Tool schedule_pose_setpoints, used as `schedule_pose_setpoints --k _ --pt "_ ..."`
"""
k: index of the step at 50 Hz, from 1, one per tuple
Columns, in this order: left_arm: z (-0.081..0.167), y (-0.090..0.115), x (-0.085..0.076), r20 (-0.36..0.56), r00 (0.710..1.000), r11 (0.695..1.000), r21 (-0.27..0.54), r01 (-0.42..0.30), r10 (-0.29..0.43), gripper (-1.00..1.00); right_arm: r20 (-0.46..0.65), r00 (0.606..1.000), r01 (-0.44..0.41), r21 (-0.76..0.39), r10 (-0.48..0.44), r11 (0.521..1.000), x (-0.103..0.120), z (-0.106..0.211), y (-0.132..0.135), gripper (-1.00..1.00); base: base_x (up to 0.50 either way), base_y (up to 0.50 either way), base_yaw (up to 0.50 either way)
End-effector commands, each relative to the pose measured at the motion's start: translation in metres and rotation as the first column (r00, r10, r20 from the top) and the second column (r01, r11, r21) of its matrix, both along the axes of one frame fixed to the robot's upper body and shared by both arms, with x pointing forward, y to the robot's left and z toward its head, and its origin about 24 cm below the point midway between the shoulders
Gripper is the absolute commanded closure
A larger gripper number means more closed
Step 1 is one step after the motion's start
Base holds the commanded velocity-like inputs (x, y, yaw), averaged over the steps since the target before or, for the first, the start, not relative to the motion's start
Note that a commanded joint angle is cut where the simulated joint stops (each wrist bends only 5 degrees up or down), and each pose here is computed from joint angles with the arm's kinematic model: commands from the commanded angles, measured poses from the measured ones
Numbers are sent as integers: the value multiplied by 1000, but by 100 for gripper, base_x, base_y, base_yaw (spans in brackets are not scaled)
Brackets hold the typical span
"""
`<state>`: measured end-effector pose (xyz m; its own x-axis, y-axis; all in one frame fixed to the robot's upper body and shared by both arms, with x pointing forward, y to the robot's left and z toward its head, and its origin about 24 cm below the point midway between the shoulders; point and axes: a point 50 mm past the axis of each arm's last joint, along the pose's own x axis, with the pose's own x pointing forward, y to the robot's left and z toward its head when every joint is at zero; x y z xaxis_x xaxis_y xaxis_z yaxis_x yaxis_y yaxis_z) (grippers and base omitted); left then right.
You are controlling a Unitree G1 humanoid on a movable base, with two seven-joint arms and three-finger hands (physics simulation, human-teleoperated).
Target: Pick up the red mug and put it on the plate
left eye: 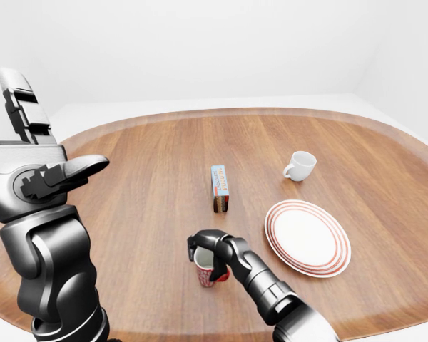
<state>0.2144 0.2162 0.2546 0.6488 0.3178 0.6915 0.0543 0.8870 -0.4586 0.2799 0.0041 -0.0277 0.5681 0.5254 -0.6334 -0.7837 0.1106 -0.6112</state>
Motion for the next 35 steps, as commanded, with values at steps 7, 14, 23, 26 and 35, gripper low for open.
schedule_pose_setpoints --k 7,14,23,26,35 --pt "0 0 -3 7 1000 1000 -1 -3 3 -100 -9 1000 -2 -20 2 1000 -17 -2 -17 100 0 0 0" --pt "2 2 -4 12 1000 1000 -3 -8 8 -100 27 996 84 47 -85 995 -27 37 -44 100 0 0 0" --pt "1 2 -6 13 1000 1000 0 -12 12 -100 379 911 90 204 -164 975 -26 129 -70 100 0 0 0" --pt "1 2 -7 14 1000 1000 0 -11 11 -100 490 850 89 231 -195 969 -28 158 -79 100 0 0 0" --pt "2 2 -7 19 1000 1000 -5 -10 10 -100 569 785 140 221 -245 965 -40 173 -103 100 0 0 0"
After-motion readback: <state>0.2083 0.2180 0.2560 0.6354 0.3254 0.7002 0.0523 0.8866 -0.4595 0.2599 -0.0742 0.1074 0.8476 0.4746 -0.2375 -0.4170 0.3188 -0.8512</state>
